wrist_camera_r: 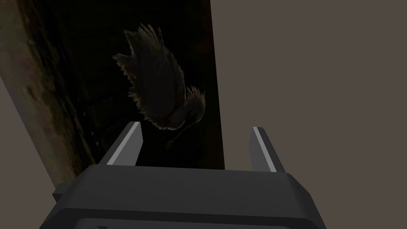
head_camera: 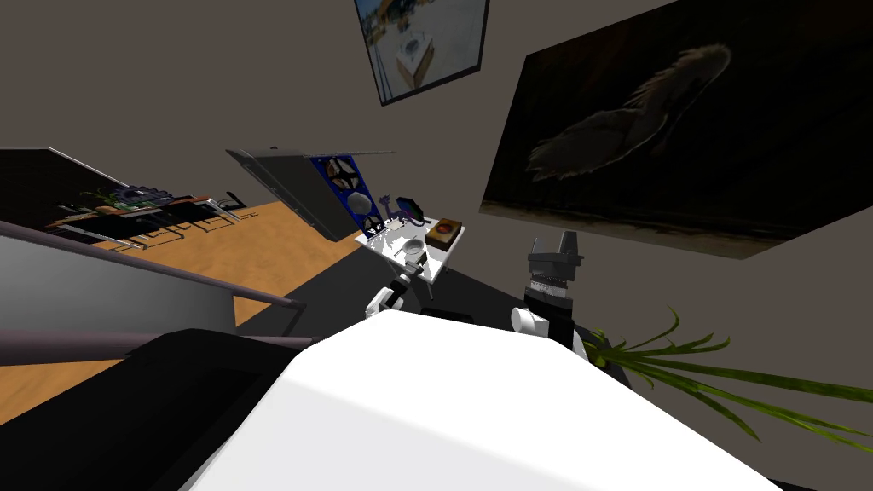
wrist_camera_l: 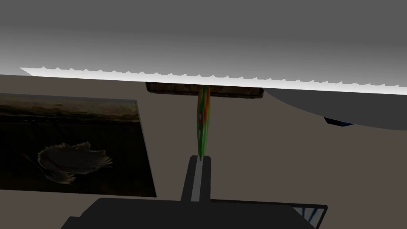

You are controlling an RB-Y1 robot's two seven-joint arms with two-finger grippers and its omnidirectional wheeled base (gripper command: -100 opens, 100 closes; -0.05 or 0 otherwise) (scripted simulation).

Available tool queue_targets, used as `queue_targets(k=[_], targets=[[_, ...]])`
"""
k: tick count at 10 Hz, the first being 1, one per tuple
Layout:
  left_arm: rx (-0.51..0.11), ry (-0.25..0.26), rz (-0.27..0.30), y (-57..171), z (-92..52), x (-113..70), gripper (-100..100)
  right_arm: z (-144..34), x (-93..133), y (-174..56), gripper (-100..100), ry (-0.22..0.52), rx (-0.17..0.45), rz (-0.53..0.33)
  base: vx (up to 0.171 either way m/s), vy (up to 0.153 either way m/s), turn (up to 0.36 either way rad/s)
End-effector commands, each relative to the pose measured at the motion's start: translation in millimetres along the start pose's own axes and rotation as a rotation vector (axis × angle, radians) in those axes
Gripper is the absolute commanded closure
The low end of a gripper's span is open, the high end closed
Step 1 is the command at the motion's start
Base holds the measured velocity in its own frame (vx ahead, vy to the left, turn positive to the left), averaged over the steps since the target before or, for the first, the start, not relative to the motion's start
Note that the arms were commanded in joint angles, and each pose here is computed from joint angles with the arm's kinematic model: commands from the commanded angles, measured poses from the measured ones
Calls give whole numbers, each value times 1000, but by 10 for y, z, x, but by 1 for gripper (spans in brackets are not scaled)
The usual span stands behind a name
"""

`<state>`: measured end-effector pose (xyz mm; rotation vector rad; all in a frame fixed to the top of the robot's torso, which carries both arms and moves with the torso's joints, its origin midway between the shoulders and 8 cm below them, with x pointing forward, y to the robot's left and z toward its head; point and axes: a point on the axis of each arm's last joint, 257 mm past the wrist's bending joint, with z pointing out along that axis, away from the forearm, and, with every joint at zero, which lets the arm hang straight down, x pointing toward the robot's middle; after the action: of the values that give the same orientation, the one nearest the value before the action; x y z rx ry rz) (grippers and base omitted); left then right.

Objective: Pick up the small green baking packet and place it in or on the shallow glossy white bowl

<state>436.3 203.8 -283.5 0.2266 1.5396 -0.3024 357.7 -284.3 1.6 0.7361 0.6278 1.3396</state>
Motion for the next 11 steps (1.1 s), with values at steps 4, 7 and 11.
queue_targets(k=[4, 7, 11], targets=[[1, -1, 5, 2, 2, -7, 0, 0, 0, 0, 0, 0, 0, 0, 0, 0, 0], [7, 5, 19, 66, -6, -33, 100, 0, 0, 0, 0, 0, 0, 0, -12, 19, -22], [28, 15, 64, 238, -5, -155, 100, 0, 0, 0, 0, 0, 0, 0, -72, 131, -74]])
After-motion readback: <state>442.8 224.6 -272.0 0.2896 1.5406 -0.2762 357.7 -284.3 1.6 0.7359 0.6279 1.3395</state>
